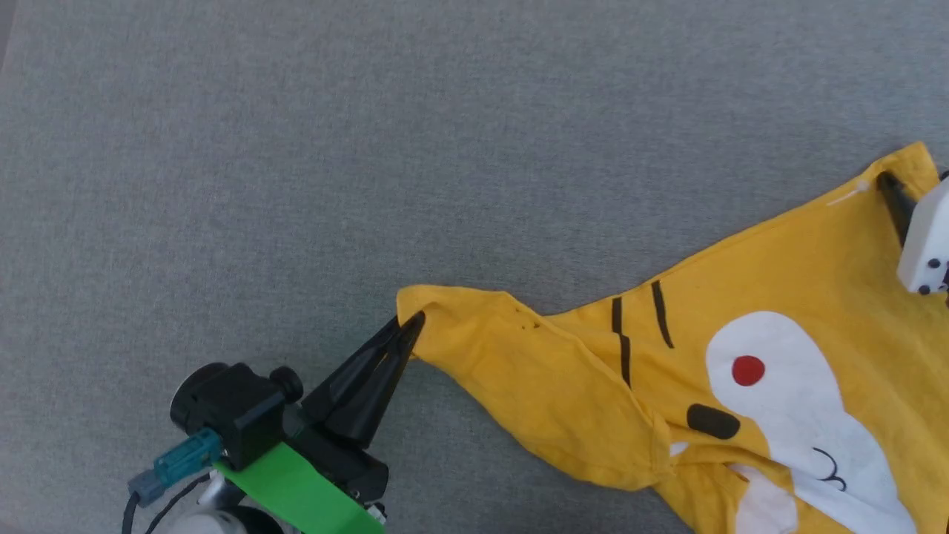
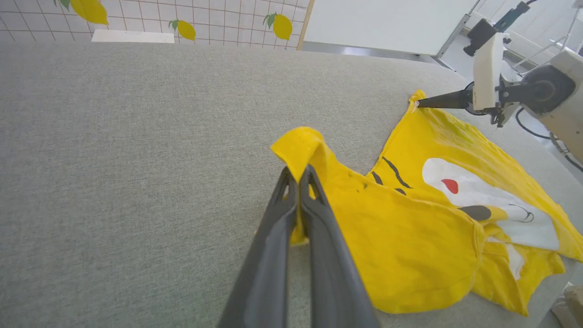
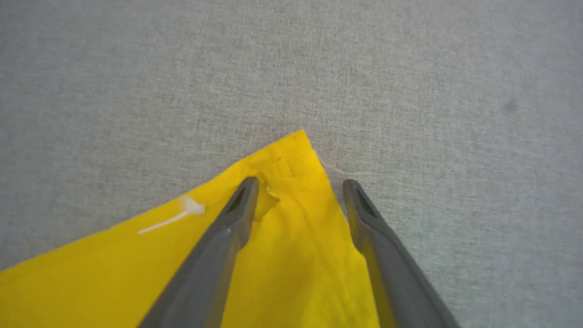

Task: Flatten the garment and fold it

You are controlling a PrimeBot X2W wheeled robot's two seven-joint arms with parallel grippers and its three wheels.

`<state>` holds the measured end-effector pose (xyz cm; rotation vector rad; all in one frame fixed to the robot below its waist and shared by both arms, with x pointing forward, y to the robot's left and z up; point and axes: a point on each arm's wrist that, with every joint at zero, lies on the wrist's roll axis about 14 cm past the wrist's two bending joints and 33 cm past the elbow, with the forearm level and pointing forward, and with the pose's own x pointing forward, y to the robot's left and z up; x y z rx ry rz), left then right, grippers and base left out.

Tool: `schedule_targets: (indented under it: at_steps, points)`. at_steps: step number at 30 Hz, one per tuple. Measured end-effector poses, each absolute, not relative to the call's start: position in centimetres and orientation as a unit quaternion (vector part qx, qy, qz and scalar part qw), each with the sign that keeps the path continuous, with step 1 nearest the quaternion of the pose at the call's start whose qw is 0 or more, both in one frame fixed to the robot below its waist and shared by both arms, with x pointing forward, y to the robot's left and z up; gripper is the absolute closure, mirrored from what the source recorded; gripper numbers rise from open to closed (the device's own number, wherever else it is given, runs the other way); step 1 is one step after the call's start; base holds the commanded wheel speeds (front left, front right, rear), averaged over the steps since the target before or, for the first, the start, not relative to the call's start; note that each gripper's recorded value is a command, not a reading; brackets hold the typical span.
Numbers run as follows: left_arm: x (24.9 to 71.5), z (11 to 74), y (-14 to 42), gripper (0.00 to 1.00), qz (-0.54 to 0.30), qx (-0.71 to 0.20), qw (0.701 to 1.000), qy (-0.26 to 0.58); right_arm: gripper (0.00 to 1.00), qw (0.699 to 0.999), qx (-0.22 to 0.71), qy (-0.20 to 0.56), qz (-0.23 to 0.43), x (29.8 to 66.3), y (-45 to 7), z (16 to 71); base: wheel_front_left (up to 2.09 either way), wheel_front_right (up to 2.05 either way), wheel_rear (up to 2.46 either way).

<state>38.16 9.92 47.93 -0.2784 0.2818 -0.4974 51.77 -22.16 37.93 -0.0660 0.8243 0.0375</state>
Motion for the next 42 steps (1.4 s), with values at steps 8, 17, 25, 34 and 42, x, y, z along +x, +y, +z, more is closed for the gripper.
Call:
schedule_targets:
  at_steps: [8, 17, 25, 34, 42]
  points:
    - [38.6, 46.2, 11.3, 1.00, -0.219, -0.132, 0.953, 0.160, 1.00, 0.903, -0.028, 0.427, 0.028, 53.1, -21.1, 36.1, 0.00, 0.00, 0.00]
    - [38.8, 47.8, 11.6, 1.00, -0.218, -0.133, 0.959, 0.122, 1.00, 0.926, -0.018, 0.374, 0.040, 53.4, -20.0, 38.8, 0.00, 0.00, 0.00]
    - [43.0, 54.2, 14.6, 1.00, -0.191, -0.092, 0.976, -0.043, 1.00, 0.975, 0.018, 0.216, 0.056, 54.2, -18.5, 47.2, 0.00, 0.00, 0.00]
    - [47.0, 64.6, 15.1, 1.00, -0.207, -0.019, 0.960, -0.186, 1.00, 0.995, 0.042, 0.003, 0.089, 53.6, -16.4, 61.1, 0.00, 0.00, 0.00]
    - [47.6, 75.8, 13.2, 1.00, -0.233, 0.019, 0.935, -0.268, 1.00, 0.985, 0.022, -0.130, 0.111, 50.9, -15.4, 72.6, 0.00, 0.00, 0.00]
